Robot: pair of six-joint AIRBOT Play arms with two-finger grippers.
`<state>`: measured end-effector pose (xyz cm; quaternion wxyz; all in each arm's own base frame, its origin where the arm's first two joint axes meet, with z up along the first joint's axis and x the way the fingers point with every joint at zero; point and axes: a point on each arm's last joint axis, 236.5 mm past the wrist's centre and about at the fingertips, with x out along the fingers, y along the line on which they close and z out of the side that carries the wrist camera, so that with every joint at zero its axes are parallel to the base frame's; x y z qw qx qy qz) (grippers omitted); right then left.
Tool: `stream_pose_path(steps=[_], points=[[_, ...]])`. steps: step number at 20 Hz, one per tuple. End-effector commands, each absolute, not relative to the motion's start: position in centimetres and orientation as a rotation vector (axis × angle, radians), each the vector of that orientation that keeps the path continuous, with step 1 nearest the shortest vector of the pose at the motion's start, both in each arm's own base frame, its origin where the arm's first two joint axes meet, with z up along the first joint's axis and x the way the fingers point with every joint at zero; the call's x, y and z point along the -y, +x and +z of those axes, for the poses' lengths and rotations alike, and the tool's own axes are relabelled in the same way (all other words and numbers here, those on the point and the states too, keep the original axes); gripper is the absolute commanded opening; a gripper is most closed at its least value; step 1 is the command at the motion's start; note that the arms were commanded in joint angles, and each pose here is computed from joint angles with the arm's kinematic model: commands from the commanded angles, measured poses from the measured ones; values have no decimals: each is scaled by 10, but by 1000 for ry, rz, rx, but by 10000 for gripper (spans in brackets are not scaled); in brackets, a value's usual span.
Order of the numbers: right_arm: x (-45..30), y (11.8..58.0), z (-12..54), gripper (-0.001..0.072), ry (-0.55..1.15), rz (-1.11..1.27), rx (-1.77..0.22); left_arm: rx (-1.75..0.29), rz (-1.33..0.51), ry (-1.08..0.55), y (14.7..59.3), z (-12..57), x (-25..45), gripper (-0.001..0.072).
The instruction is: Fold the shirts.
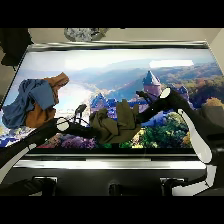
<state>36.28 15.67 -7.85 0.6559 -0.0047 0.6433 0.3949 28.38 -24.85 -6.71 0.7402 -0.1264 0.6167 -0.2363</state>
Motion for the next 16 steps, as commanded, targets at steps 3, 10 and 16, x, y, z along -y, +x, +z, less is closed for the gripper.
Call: stream_pose_path(steps=[3, 10, 16], points=[[-124, 393, 7, 38, -334, 811, -1230, -1066, -465, -57, 341, 39, 209, 28], [-56, 339, 391, 39, -516, 275, -287, -267, -482, -227, 317, 407, 163, 29], [-64, 231, 429, 39, -357, 312, -191, -381, -698, -138, 247, 403, 213, 28]])
